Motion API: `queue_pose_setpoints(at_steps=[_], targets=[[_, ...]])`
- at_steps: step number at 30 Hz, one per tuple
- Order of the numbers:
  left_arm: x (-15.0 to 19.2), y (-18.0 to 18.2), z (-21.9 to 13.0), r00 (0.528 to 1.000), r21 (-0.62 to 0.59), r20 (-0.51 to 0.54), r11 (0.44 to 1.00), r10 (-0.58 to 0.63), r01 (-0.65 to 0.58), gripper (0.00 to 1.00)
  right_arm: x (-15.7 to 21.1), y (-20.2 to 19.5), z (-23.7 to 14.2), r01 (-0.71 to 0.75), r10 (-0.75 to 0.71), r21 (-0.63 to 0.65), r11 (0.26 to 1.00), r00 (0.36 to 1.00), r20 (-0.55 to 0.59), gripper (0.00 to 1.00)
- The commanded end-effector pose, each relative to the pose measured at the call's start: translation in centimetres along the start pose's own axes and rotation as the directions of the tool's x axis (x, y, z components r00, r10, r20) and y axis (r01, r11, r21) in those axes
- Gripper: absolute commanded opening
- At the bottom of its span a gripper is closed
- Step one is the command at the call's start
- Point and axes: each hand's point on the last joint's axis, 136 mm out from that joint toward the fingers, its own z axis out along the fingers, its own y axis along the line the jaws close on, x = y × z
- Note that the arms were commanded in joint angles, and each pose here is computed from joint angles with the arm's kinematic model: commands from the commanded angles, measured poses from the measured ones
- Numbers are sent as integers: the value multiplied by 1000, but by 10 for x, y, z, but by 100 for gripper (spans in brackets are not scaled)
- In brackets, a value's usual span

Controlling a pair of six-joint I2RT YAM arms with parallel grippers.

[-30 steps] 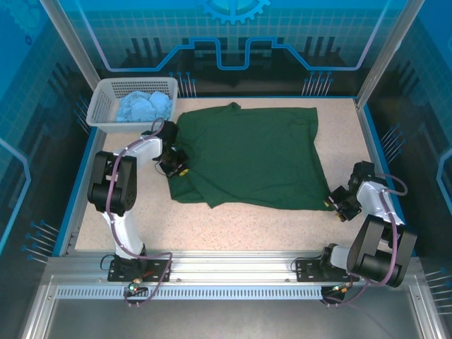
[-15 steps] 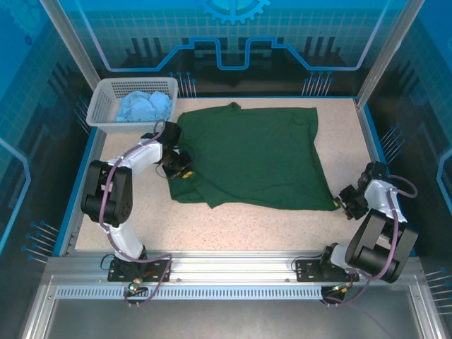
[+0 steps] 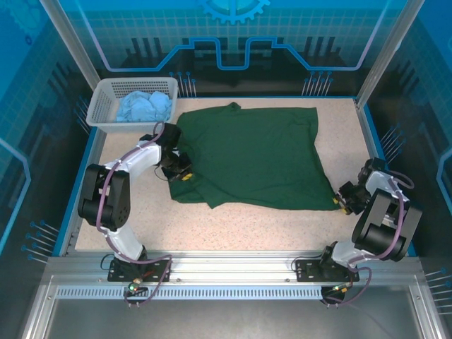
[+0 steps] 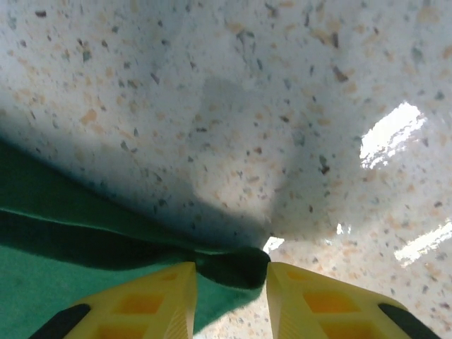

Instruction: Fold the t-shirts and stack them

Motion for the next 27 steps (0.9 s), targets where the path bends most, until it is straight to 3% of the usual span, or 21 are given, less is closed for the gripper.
queue_pose_setpoints(at_steps=[1,6,10,21,27], targets=[[10,0,-4,999,8,-31,1000,-8,9,0,-8,7,3,2,-2,-31,1000,1000,-12,32],[9,-1,-7,1000,5,-29,1000,-1,1,0,-11,12,7,4,-4,-24,1000,1000,-22,27],[9,-2,-12,1000,5,-21,1000,6,-6,0,-14,8,6,-4,4,6,1000,1000,-13,16],[12,0,-29,1000,-6,6,1000,28,-28,0,-15,6,3,-32,33,19,999,999,-13,0],[20,7,-40,999,-19,16,999,41,-40,0,-6,7,5,-46,45,-6,999,998,-35,0]])
